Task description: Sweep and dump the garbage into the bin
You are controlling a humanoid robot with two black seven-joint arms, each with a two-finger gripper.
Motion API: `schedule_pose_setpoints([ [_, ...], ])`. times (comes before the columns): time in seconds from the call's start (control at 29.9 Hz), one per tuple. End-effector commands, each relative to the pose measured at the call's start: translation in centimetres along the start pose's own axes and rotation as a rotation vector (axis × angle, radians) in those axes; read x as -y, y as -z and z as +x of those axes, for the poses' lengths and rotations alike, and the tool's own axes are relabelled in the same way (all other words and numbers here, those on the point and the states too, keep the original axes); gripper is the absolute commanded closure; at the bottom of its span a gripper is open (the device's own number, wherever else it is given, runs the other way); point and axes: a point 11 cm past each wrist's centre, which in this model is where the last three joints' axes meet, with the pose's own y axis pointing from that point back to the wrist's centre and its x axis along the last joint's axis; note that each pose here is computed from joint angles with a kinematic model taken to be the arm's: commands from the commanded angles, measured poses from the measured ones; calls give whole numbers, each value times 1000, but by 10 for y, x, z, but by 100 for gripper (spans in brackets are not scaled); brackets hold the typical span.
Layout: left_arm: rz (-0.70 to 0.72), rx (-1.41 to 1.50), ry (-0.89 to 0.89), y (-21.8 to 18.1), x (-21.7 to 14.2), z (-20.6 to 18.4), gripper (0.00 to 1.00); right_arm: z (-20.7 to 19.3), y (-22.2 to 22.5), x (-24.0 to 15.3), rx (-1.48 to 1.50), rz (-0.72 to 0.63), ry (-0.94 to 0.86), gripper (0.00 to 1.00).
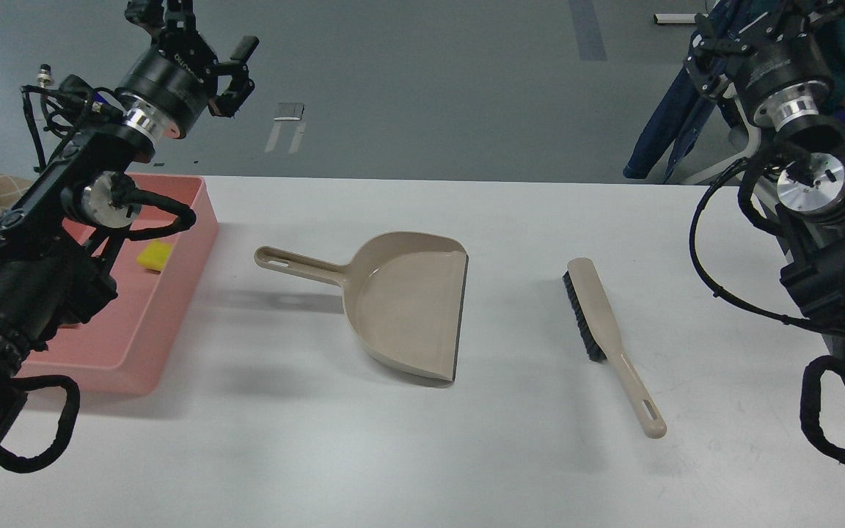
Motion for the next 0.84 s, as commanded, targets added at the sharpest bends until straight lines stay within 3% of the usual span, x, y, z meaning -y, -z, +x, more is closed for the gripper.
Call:
schedule_pose_setpoints([
  [0.0,44,-70,29,23,-6,-8,2,-10,-27,-9,104,-16,93,0],
  [0.37,135,-127,46,69,-21,-21,2,-5,-105,-38,114,-232,69,0],
  [0.8,156,-156,59,87,-20,-34,2,-23,-119,-34,161,-234,88,0],
])
